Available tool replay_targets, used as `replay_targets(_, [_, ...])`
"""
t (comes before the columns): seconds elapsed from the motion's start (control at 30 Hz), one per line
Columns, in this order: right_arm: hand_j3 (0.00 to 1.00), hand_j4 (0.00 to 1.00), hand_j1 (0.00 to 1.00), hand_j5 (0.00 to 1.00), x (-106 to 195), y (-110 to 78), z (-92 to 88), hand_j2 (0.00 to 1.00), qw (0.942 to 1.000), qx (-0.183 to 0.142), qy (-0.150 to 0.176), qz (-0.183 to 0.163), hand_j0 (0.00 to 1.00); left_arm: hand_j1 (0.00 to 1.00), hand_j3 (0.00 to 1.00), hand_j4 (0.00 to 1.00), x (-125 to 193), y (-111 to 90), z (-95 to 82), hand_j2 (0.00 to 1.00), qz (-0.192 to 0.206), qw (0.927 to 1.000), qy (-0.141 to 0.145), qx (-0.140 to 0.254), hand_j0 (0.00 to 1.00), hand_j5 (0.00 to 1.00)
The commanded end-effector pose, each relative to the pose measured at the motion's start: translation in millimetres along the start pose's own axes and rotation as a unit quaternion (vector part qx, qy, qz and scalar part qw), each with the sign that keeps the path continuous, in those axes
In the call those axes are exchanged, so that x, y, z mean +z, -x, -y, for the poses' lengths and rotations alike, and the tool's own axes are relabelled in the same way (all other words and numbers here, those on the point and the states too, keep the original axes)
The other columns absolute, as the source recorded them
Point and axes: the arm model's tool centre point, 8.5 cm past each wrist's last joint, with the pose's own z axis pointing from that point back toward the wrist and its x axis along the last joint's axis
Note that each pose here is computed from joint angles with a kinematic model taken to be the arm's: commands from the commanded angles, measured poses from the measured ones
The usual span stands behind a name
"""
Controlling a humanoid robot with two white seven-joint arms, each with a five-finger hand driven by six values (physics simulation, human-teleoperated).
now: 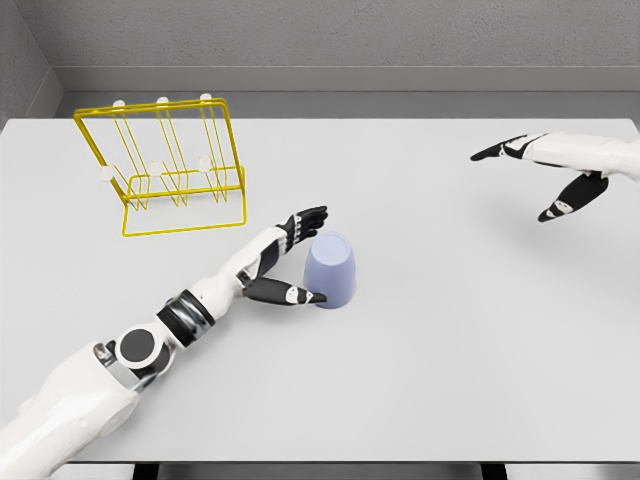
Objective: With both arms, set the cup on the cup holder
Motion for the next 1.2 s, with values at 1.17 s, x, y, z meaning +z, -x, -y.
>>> replay_targets(1.17, [1.00,1.00,1.00,1.00,1,0.6,0.9,1.00,1.0000,-0.003,0.004,-0.001,1.00,1.00,1.00,1.00,-15,0,18.5,1.00,0.011,0.9999,0.009,0.000,1.00,1.00])
